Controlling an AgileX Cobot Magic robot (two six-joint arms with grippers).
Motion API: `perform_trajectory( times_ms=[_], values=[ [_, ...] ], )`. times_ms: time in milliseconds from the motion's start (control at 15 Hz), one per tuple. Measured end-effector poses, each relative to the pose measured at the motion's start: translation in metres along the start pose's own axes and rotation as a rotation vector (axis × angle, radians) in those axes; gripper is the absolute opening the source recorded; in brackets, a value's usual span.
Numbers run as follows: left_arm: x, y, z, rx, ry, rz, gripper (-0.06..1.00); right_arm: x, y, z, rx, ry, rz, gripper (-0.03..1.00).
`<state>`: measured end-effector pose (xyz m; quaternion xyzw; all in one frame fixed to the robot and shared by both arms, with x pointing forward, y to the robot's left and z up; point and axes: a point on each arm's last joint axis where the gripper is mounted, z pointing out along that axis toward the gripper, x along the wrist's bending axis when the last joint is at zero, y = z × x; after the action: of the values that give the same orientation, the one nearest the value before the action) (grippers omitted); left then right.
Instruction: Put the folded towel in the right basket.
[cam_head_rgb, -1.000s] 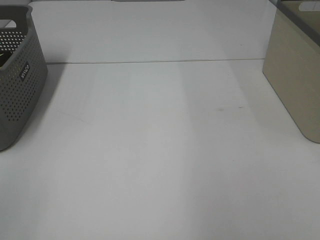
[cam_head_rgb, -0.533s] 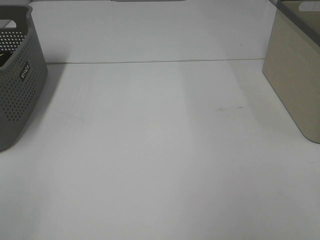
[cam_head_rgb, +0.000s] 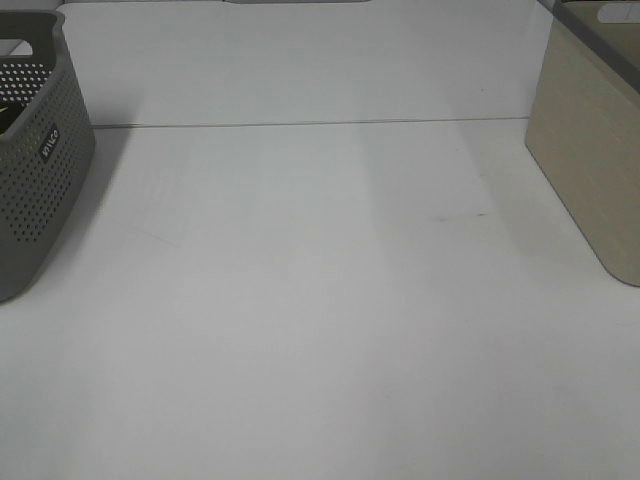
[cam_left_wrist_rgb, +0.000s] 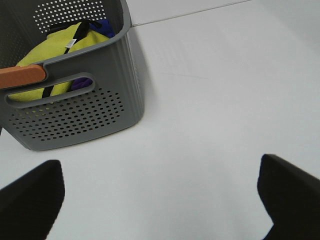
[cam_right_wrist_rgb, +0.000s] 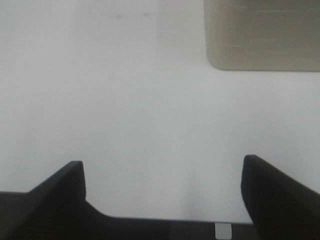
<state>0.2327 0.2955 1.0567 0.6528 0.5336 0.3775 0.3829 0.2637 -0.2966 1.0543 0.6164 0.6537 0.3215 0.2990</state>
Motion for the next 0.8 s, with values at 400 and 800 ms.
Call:
perform_trajectory(
  times_ms=[400,800],
  values=[
    [0.000,0.000,0.000,0.000,0.000,0.000,0.99,0.004,-0.017,-0.022,-0.177,0.038,-0.038,0.79],
    [0.000,0.000,0.000,0.000,0.000,0.000,0.99,0.004,-0.017,-0.022,-0.177,0.038,-0.038,0.79]
  ],
)
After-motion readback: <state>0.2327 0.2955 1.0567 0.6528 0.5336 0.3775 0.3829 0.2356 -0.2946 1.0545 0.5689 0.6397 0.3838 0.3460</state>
